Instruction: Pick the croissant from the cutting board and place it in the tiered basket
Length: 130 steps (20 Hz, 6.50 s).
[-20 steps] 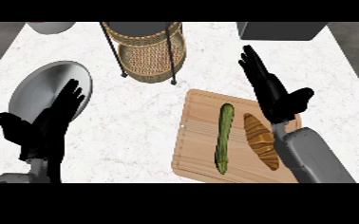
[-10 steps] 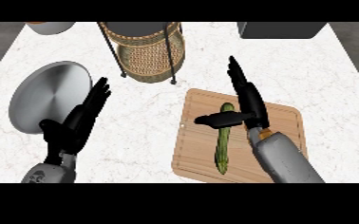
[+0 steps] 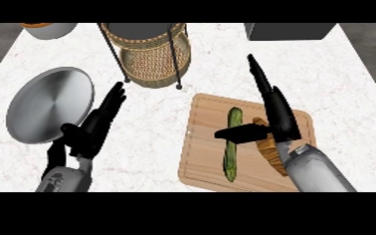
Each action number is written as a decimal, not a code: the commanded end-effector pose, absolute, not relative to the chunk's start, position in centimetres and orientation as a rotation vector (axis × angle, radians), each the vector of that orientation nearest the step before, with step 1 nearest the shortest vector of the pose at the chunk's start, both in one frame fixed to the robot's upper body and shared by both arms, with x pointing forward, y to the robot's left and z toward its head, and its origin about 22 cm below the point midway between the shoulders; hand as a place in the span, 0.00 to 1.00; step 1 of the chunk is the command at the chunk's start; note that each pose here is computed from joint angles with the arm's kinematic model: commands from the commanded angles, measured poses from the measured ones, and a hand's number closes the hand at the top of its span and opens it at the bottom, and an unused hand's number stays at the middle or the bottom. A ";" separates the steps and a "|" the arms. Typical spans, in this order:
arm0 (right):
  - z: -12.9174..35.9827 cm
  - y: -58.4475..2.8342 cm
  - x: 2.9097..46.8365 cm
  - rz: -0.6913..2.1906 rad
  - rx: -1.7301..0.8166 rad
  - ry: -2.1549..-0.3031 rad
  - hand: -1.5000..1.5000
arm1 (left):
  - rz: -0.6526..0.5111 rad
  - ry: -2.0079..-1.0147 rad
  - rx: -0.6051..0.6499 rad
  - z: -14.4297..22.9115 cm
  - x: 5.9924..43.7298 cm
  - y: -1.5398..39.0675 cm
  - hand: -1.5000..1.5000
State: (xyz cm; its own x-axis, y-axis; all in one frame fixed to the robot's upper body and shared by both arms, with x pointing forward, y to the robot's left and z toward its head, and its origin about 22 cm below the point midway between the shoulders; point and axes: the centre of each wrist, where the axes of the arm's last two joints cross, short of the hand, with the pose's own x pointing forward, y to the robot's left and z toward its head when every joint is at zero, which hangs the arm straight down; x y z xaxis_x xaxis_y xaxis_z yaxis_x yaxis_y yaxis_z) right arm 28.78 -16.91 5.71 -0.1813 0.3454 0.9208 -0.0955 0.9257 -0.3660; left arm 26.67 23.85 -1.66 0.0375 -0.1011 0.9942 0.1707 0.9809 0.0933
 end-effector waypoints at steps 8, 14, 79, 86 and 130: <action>12.9 -22.2 28.3 1.209 -0.741 -1.158 0.00 | -0.196 -1.502 -0.033 -2.6 26.2 23.7 0.50; 18.0 -16.9 24.8 1.389 -0.742 -0.978 0.00 | -0.227 -1.518 -0.066 -1.7 26.7 23.9 0.50; 4.9 -20.0 26.4 1.129 -0.864 -0.981 1.00 | -0.234 -1.538 -0.082 -1.7 26.9 25.8 0.50; 8.0 -25.1 29.8 0.995 -1.058 -0.938 1.00 | -0.236 -1.538 -0.087 -0.9 25.9 24.2 0.50; 27.4 -0.5 43.8 0.654 -0.676 -1.464 1.00 | -0.282 -1.549 -0.124 -0.9 27.7 21.7 0.50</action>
